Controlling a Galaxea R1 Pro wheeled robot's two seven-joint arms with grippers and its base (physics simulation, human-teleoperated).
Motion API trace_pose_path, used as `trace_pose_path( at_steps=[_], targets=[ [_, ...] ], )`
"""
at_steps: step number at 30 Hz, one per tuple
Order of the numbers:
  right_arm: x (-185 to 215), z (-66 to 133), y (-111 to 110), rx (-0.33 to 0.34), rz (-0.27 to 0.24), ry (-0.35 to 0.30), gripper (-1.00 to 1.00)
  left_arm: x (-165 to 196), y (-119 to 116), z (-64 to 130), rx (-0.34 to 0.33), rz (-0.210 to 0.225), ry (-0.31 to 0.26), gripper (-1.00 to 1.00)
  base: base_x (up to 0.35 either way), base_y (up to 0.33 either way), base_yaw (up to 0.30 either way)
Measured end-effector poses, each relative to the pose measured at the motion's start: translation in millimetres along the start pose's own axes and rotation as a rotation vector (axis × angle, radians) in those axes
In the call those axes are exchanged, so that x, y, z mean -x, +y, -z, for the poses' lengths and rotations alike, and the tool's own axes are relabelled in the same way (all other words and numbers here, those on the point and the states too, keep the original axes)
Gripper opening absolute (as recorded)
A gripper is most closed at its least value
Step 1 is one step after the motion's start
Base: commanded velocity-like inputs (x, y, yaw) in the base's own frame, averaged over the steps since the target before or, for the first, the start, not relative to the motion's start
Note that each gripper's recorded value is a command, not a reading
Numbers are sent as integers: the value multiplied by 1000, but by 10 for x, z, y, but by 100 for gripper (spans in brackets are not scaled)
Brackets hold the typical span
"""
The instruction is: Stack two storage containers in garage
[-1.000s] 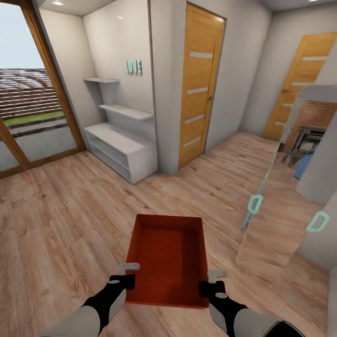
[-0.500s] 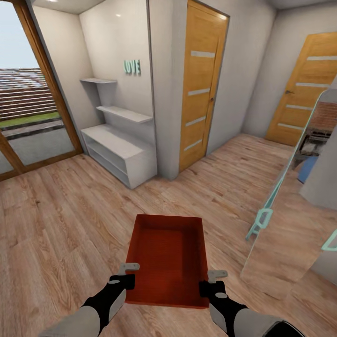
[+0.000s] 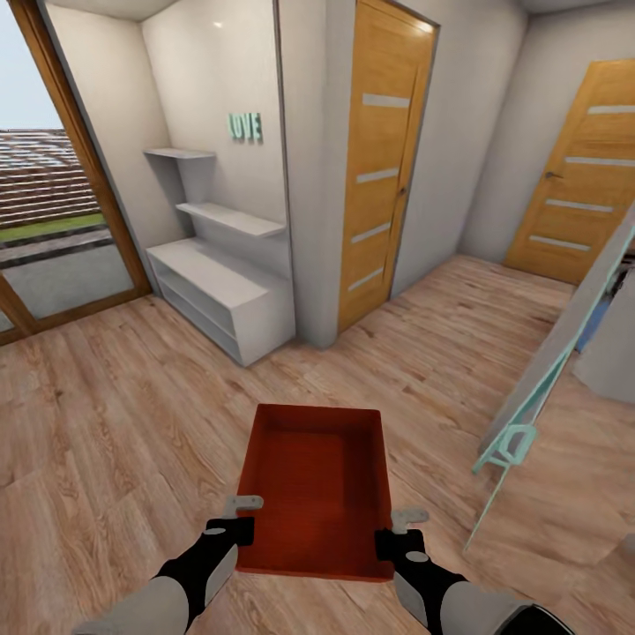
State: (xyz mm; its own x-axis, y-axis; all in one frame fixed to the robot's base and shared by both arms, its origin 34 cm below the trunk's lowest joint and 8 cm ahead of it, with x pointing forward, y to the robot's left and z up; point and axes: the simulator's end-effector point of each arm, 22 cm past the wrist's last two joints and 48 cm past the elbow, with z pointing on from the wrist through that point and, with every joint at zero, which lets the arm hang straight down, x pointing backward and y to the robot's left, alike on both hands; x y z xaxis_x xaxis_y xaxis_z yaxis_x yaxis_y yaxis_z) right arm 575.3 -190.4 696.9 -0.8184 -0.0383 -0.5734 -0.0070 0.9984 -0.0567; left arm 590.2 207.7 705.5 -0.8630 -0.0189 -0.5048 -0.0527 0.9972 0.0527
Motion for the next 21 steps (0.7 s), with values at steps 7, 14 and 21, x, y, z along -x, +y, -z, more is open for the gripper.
trace_pose_path(
  at_steps=[7,14,21],
  targets=[
    [-2,2,6,-1,0,0,-100,0,6,-1,-1,0,0,-100,322,0,0],
    [-4,2,8,-1,-1,1,-100,-1,8,-2,-1,-1,1,-100,322,0,0],
    [-4,3,8,-2,-1,0,-100,2,8,-2,-1,-2,0,-100,322,0,0]
  ],
)
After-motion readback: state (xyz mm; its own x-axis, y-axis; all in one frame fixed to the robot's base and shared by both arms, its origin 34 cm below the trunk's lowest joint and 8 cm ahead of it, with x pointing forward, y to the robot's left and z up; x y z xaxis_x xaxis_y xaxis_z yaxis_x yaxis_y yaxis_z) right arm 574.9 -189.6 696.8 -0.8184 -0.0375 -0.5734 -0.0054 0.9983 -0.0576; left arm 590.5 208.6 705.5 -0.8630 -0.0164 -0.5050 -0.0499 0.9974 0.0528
